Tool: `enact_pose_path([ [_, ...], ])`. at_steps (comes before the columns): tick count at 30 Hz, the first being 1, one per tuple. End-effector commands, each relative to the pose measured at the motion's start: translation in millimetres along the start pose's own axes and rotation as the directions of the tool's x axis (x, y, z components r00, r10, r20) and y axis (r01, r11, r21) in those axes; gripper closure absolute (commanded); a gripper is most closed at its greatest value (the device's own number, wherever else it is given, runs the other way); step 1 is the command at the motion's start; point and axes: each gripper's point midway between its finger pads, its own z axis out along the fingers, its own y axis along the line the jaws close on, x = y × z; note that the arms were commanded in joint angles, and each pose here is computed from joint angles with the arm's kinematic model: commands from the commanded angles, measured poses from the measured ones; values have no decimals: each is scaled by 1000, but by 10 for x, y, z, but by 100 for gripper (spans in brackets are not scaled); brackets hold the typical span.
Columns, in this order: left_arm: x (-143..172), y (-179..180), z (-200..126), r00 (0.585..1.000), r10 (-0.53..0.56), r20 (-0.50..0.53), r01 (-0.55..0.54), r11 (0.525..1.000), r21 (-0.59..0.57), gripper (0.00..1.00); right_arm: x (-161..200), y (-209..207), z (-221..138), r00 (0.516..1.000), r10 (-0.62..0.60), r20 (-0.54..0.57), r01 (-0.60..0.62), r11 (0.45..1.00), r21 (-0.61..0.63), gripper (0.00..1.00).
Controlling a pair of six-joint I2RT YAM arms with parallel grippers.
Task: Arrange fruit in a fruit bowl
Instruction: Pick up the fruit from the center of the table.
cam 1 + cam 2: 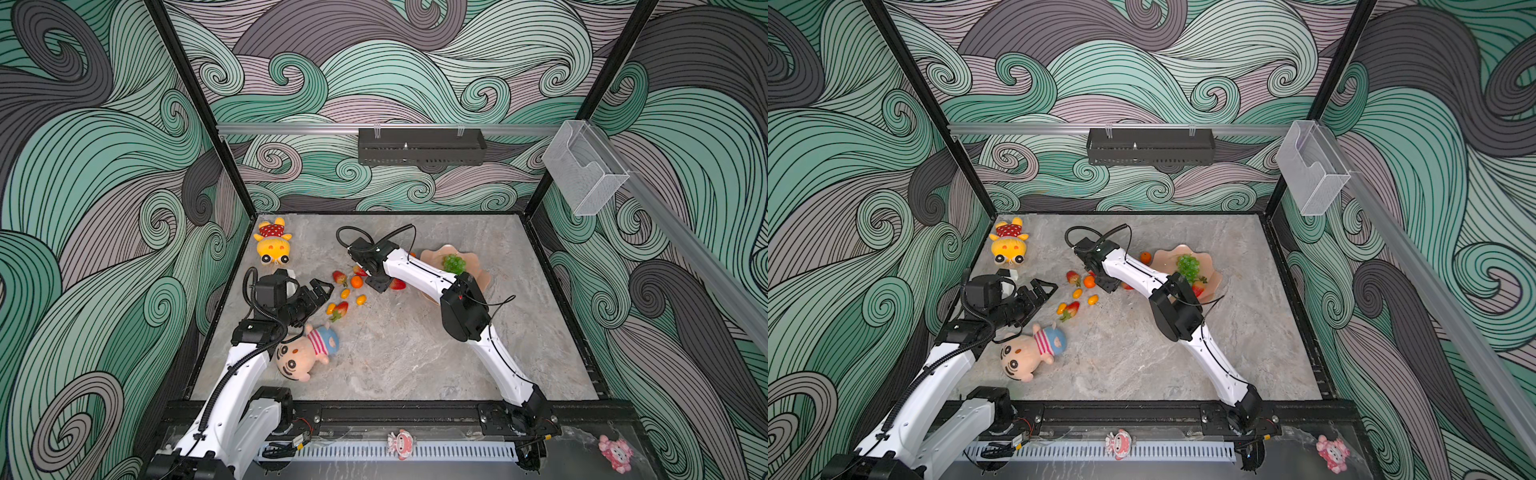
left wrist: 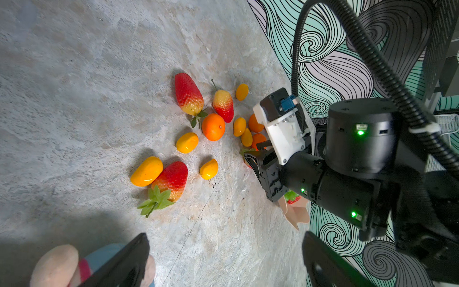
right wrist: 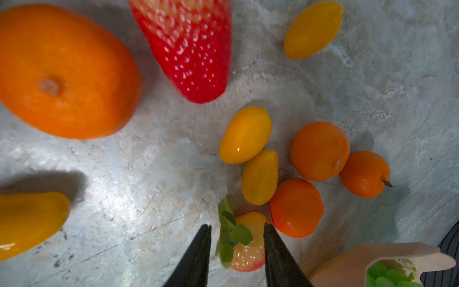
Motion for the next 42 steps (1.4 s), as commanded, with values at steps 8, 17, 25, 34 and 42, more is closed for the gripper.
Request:
enact_pose_path([
  [8, 51, 42, -8, 1000, -8, -16, 7, 1000, -4, 1, 78, 48, 158, 997, -39, -60, 40, 999, 18, 66],
  [17, 53, 38, -6, 1000, -5, -19, 5, 1000, -1, 1, 112, 19, 257, 995, -45, -85, 49, 997, 53, 70],
  [25, 61, 42, 0, 1000, -6, -23, 6, 1000, -1, 1, 144, -6, 289, 994, -51, -100, 59, 996, 73, 74],
  [34, 38, 28, -3, 1000, -5, -19, 5, 1000, -3, 1, 143, -9, 273, 994, -45, -97, 53, 996, 72, 82],
  [42, 44, 38, -12, 1000, 8, -21, -8, 1000, -11, 1, 116, -21, 161, 997, -19, -75, 23, 998, 56, 94],
])
